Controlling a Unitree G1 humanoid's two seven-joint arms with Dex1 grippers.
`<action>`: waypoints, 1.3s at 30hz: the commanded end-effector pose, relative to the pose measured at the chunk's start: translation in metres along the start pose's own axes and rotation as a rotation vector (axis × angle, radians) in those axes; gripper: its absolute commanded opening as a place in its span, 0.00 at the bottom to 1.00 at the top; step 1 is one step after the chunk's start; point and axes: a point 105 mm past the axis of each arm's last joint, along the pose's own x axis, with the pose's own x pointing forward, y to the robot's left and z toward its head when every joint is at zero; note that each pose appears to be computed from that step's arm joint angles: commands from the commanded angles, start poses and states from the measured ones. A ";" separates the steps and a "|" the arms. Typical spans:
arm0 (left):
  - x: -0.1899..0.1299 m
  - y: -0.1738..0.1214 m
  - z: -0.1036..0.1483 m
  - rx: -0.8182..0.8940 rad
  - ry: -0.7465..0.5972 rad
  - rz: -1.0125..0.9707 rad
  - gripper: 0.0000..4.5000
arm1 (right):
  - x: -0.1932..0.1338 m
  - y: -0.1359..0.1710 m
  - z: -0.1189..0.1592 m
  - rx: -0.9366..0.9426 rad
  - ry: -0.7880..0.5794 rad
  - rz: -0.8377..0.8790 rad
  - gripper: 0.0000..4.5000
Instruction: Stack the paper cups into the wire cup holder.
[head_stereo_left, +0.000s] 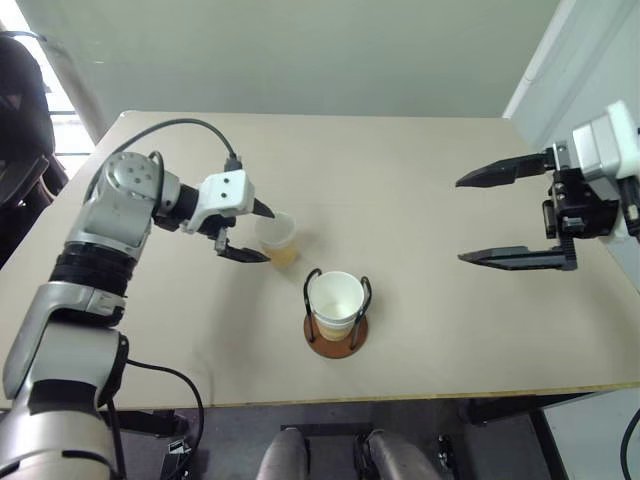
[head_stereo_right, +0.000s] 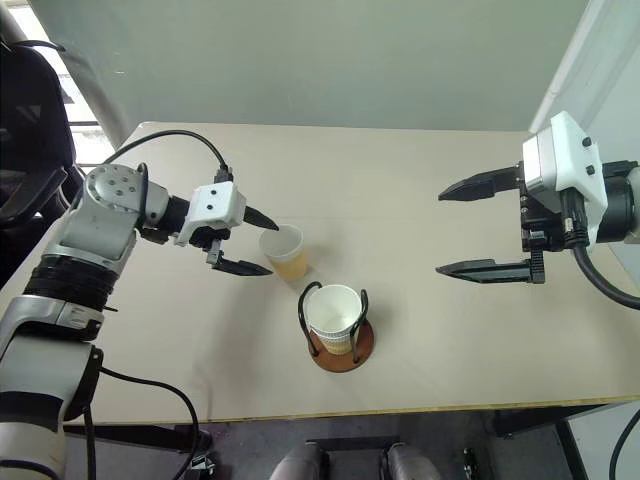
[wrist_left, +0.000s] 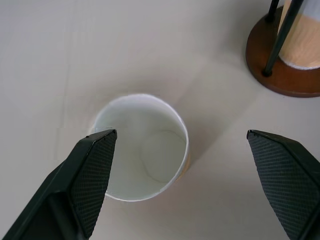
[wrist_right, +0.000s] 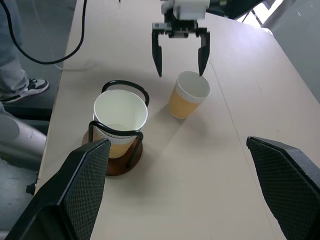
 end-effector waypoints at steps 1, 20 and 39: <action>0.006 0.005 0.003 0.047 0.020 0.004 0.99 | -0.008 0.000 0.010 -0.043 0.003 -0.030 1.00; 0.004 0.013 0.005 0.097 0.022 0.030 0.01 | -0.010 0.002 0.009 -0.035 0.018 -0.040 1.00; -0.026 -0.041 0.170 0.346 -0.320 -0.349 0.01 | -0.030 0.004 0.004 -0.021 0.100 -0.119 1.00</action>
